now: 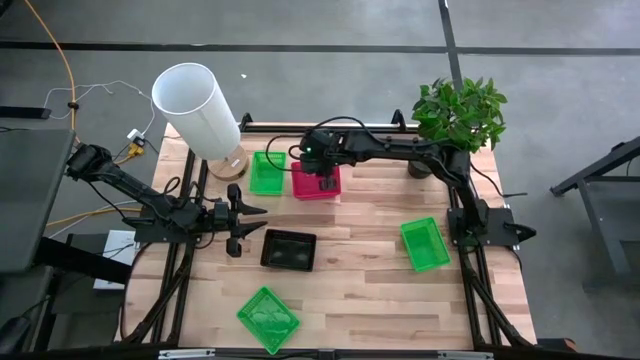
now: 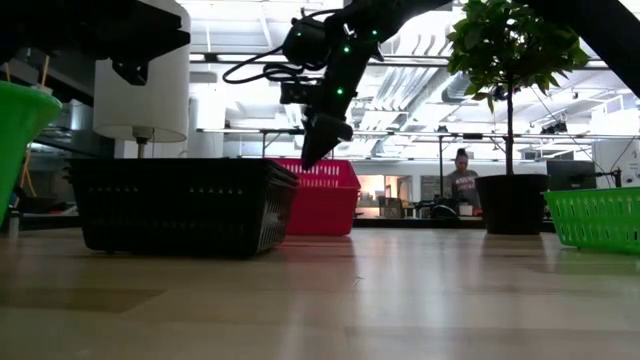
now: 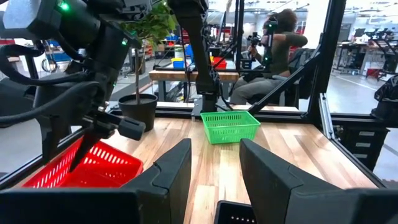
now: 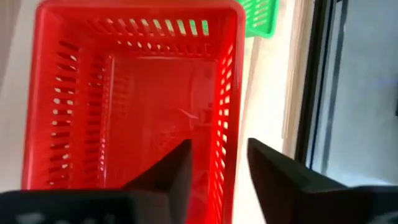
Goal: Stack baskets by color
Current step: Stack the bottom red bin on the top red bin
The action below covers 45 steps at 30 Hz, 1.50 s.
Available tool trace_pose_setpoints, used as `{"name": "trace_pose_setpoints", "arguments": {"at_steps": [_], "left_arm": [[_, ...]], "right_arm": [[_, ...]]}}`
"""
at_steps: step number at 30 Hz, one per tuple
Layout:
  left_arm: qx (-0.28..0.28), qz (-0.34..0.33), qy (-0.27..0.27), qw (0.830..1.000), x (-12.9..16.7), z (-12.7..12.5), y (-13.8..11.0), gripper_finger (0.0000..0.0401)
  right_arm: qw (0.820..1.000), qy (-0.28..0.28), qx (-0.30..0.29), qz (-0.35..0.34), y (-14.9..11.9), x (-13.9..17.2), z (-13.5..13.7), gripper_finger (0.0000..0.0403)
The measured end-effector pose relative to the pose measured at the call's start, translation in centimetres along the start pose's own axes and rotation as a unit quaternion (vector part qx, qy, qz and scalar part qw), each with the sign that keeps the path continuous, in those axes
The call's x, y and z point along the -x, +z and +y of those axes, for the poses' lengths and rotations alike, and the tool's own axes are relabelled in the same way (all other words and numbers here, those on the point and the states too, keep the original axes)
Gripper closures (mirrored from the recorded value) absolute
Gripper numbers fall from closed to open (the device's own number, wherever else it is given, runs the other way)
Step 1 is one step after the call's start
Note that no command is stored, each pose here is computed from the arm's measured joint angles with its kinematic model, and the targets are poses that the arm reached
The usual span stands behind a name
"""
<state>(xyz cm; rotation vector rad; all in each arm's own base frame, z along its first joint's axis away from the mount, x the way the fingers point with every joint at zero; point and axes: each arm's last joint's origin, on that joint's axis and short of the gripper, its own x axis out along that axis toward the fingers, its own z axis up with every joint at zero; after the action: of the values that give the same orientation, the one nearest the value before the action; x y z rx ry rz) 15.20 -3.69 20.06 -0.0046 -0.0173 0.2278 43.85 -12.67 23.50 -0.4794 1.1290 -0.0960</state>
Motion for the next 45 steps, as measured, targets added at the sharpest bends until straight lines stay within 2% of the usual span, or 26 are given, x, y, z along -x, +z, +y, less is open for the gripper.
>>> {"name": "trace_pose_setpoints", "arguments": {"at_steps": [5, 10, 12, 14, 18, 20, 23, 25, 28, 32, 37, 45], "left_arm": [[0.0, 0.0, 0.0, 1.0, 0.0, 0.0, 0.0, 0.0277], [0.0, 0.0, 0.004, 1.0, 0.0, 0.0, 0.0, 0.0277], [0.0, 0.0, 0.004, 1.0, 0.0, 0.0, 0.0, 0.0277], [0.0, 0.0, 0.004, 1.0, 0.0, 0.0, 0.0, 0.0277], [-0.001, 0.001, 0.008, 1.0, 0.0, 0.0, 0.0, 0.0277], [-0.002, 0.003, 0.014, 1.0, 0.0, 0.1, -0.1, 0.0277], [-0.003, 0.003, 0.017, 1.0, 0.0, 0.1, -0.1, 0.0277], [-0.002, 0.003, 0.017, 1.0, 0.0, 0.1, -0.1, 0.0277], [-0.002, 0.003, 0.017, 1.0, 0.0, 0.1, -0.1, 0.0277], [-0.002, 0.003, 0.017, 1.0, 0.0, 0.1, -0.1, 0.0277], [-0.001, 0.002, 0.017, 1.0, 0.0, 0.1, 0.0, 0.0277], [0.004, 0.002, 0.017, 1.0, 0.0, 0.1, -0.1, 0.0277]], "right_arm": [[0.999, -0.023, 0.016, 0.017, 0.0, 1.1, 0.0, 0.0205], [0.999, -0.03, -0.012, 0.015, -0.2, 3.5, -0.4, 0.0199], [0.999, -0.02, -0.035, 0.008, -0.4, 4.6, -0.4, 0.0217], [0.998, -0.012, -0.058, -0.007, -0.8, 5.3, -0.3, 0.0255], [0.995, 0.031, -0.083, -0.055, -2.8, 4.5, 1.7, 0.0378], [0.99, 0.023, -0.108, -0.088, -4.1, 3.6, 3.2, 0.0385], [0.971, -0.013, -0.154, -0.184, -5.2, 2.9, 4.9, 0.0391], [0.945, -0.04, -0.184, -0.267, -5.4, 2.4, 5.9, 0.0399], [0.907, -0.082, -0.231, -0.342, -5.4, 1.6, 7.1, 0.0399], [0.895, -0.154, -0.259, -0.33, -5.5, 0.0, 8.1, 0.0402], [0.884, -0.19, -0.285, -0.318, -4.5, -1.3, 7.4, 0.0402], [0.901, -0.182, -0.306, -0.248, -4.0, -3.7, 6.0, 0.0403]]}}
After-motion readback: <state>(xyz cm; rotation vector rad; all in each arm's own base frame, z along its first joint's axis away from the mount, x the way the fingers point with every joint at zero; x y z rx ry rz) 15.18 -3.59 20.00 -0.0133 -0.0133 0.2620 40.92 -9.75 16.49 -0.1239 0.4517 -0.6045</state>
